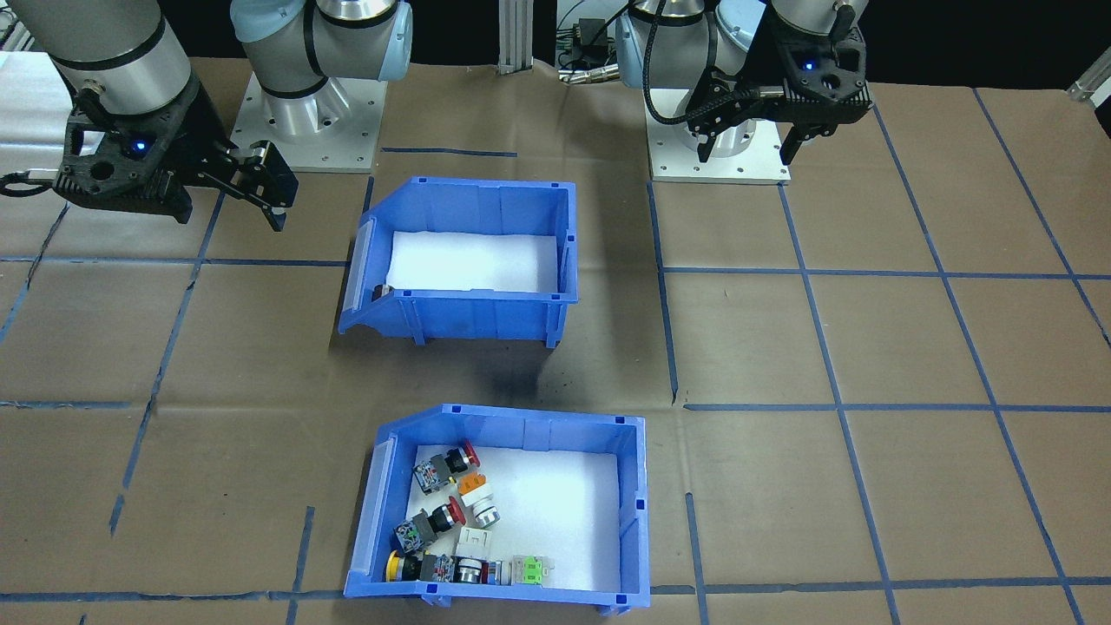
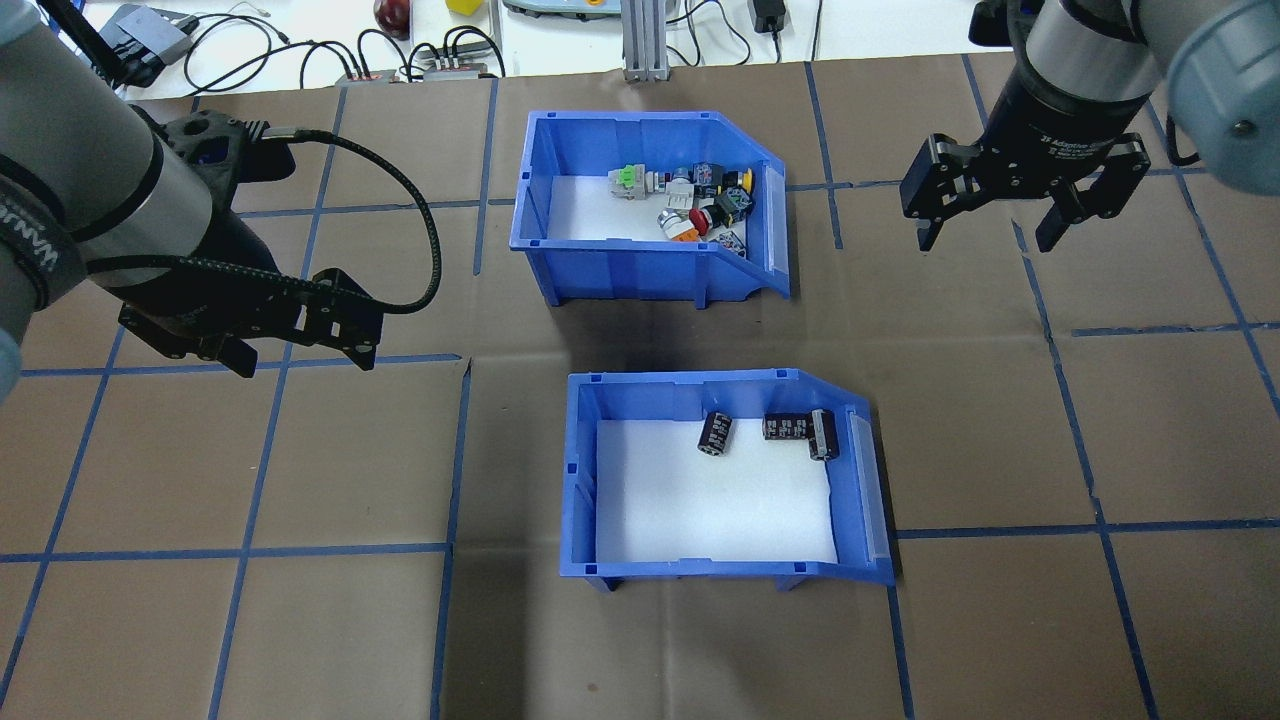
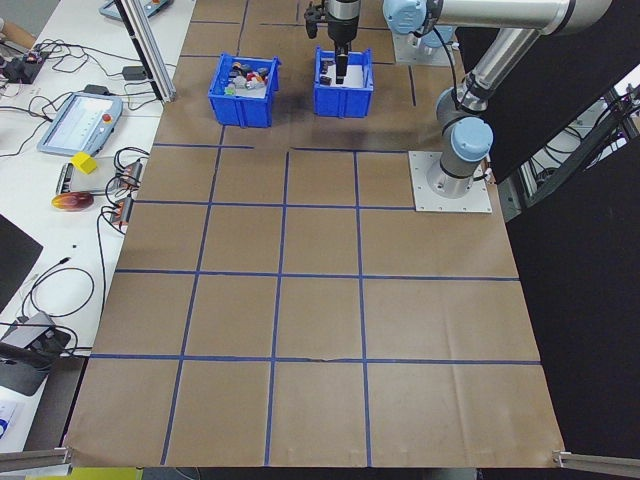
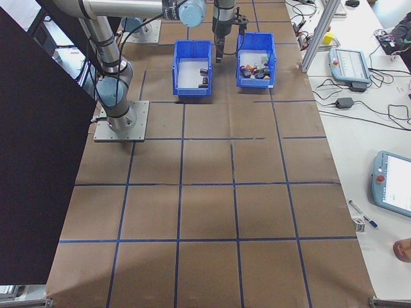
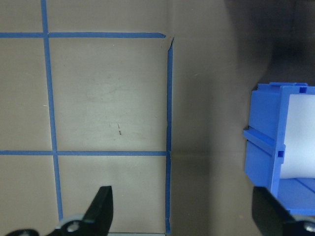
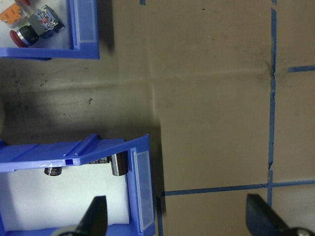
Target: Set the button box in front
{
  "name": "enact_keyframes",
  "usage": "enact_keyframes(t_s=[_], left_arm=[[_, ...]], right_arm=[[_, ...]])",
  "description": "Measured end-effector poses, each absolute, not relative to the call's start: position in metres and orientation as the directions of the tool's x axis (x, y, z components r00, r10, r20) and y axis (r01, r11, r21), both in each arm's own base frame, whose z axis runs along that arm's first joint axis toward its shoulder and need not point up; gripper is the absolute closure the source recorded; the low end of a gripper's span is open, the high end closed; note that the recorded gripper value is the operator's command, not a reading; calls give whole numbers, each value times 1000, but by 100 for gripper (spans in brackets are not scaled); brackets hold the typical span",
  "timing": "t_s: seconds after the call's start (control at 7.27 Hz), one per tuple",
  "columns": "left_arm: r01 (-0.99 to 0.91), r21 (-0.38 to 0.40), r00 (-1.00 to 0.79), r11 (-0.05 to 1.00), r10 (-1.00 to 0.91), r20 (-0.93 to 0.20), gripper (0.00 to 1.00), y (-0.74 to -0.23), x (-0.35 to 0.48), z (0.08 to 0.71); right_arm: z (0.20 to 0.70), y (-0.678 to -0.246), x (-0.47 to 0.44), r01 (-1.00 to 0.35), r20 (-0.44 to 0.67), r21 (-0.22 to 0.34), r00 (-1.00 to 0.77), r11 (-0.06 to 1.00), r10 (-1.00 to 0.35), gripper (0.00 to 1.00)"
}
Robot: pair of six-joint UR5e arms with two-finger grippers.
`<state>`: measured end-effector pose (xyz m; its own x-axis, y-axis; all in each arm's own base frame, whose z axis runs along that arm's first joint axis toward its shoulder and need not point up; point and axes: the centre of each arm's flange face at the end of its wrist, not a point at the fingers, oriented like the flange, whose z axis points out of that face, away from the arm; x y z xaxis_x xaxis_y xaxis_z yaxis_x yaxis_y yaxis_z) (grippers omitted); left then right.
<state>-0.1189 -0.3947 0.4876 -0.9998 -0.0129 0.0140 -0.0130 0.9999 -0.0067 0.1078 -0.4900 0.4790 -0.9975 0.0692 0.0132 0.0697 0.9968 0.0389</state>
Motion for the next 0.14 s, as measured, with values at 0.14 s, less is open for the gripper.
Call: enact_keyframes(t_s=[0.14], left_arm=[[-11, -6, -1000, 1000, -11, 9, 1, -395, -119, 487]], right_arm=[[479, -490, 108, 70, 11, 38, -998, 997, 69, 0]])
